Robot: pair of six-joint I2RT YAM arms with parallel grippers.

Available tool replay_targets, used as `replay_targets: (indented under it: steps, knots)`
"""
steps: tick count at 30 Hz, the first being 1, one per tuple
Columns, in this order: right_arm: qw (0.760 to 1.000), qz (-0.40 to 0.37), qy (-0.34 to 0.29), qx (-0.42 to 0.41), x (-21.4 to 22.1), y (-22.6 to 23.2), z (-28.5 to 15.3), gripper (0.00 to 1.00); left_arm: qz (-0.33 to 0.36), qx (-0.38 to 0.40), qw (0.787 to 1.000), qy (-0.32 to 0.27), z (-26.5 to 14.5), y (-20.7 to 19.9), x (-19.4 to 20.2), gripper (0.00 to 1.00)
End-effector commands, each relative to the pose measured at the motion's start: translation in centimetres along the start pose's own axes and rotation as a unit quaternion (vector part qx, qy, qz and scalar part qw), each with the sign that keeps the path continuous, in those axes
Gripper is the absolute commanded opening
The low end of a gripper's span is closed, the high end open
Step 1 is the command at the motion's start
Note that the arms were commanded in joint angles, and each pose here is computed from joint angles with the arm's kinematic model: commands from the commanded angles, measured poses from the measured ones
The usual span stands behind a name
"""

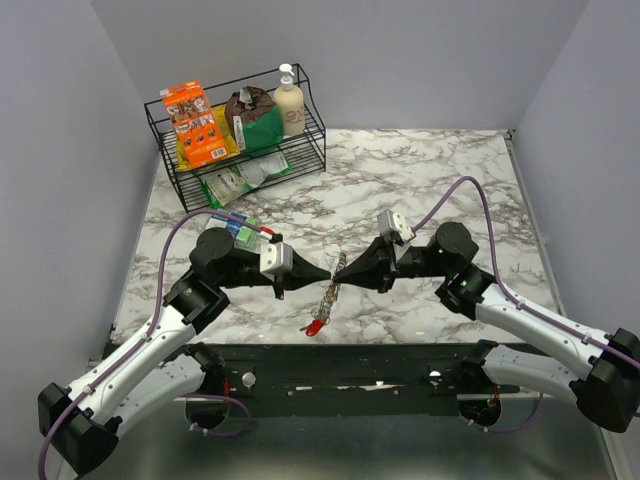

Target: Put the keys on the keyring

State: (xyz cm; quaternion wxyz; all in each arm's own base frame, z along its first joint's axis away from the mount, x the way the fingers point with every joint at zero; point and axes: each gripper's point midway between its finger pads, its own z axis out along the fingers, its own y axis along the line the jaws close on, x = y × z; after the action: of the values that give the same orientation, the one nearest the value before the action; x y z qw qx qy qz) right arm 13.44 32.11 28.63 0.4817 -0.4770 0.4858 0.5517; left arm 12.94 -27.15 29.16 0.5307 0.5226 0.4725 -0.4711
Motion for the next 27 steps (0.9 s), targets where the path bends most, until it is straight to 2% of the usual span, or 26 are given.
replay_targets:
  steps: [1, 6, 8, 9, 11, 12, 15, 21, 27]
  knots:
    - [1.0, -0.007, 0.004, 0.029, -0.8, -1.1, 0.0, 0.0, 0.031, -0.003, 0.999, -0.015, 0.0, 0.1, -1.6, 0.0]
    - [0.999, -0.013, 0.029, 0.04, -0.6, -1.5, -0.2, 0.0, 0.046, -0.011, 0.999, 0.008, -0.4, 0.4, -1.9, 0.0]
    - [0.998, -0.018, 0.045, 0.041, -0.4, -1.6, -0.3, 0.0, 0.047, -0.014, 0.998, 0.027, -0.7, 0.5, -1.8, 0.07]
    - [0.998, -0.019, 0.05, 0.041, -0.5, -1.6, -0.4, 0.0, 0.048, -0.013, 0.998, 0.033, -0.8, 0.4, -1.8, 0.17]
    - [0.997, -0.026, 0.064, 0.037, -0.5, -1.5, -0.5, 0.0, 0.049, -0.008, 0.997, 0.053, -1.0, 0.3, -1.7, 0.27]
    - [0.997, -0.025, 0.069, 0.036, -0.3, -1.5, -0.5, 0.0, 0.05, -0.005, 0.997, 0.058, -1.0, 0.3, -1.7, 0.39]
    - [0.995, -0.022, 0.087, 0.03, 0.0, -1.5, -0.5, 0.0, 0.038, -0.006, 0.995, 0.089, -1.2, 0.6, -1.2, 0.57]
    - [0.991, 0.001, 0.133, 0.013, 1.7, -1.4, -0.6, 0.0, 0.02, 0.006, 0.991, 0.129, -1.2, 0.7, -0.2, 0.68]
    - [0.986, 0.015, 0.166, 0.009, 2.2, -1.3, -0.9, 0.01, 0.007, 0.007, 0.986, 0.168, -0.9, 1.3, 0.3, 0.68]
